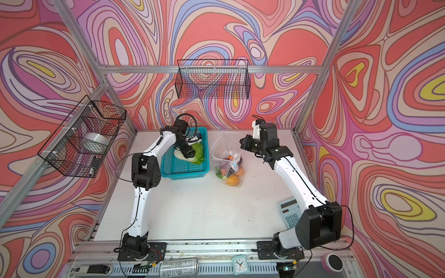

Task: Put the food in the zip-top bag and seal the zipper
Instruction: 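Lower the open left gripper down onto the lettuce head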

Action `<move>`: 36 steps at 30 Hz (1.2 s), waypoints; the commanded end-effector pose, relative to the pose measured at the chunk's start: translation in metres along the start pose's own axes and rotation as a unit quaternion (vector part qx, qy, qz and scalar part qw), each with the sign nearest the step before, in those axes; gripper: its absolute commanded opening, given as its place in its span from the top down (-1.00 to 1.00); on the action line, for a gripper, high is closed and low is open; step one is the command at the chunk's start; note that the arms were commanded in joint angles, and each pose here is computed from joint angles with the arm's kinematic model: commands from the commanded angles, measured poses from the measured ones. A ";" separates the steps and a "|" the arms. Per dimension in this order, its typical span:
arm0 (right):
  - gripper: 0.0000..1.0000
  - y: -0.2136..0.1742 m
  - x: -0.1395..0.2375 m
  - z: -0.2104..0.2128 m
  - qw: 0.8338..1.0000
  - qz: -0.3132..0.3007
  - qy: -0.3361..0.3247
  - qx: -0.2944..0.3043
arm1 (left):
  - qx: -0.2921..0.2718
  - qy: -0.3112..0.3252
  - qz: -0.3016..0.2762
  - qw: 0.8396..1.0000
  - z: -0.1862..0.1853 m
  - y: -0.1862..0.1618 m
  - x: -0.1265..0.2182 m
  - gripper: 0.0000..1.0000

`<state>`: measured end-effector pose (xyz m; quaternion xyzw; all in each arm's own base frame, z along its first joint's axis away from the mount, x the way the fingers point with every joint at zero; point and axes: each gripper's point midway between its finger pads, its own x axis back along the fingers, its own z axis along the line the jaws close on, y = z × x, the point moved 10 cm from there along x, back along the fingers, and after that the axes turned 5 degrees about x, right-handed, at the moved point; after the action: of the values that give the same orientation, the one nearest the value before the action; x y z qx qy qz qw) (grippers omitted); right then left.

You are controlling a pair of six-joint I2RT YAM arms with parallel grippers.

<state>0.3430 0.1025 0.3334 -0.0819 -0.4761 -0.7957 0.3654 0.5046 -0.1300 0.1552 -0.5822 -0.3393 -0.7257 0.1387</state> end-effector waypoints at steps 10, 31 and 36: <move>1.00 0.003 0.010 0.005 0.999 -0.028 0.021 0.002 | 0.300 -0.011 0.070 0.951 -0.017 -0.017 0.020 -0.58; 1.00 0.000 0.022 0.006 0.999 -0.046 0.018 0.002 | 0.375 0.010 0.043 0.926 -0.007 -0.011 0.074 -1.00; 1.00 -0.002 0.028 0.006 0.999 -0.047 0.007 0.004 | 0.346 -0.010 0.077 0.935 -0.008 -0.017 0.060 -1.00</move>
<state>0.3270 0.0983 0.3445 -0.0541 -0.4745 -0.8086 0.3438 0.4776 -0.1143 0.2153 -0.4946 -0.5611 -0.5501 0.3714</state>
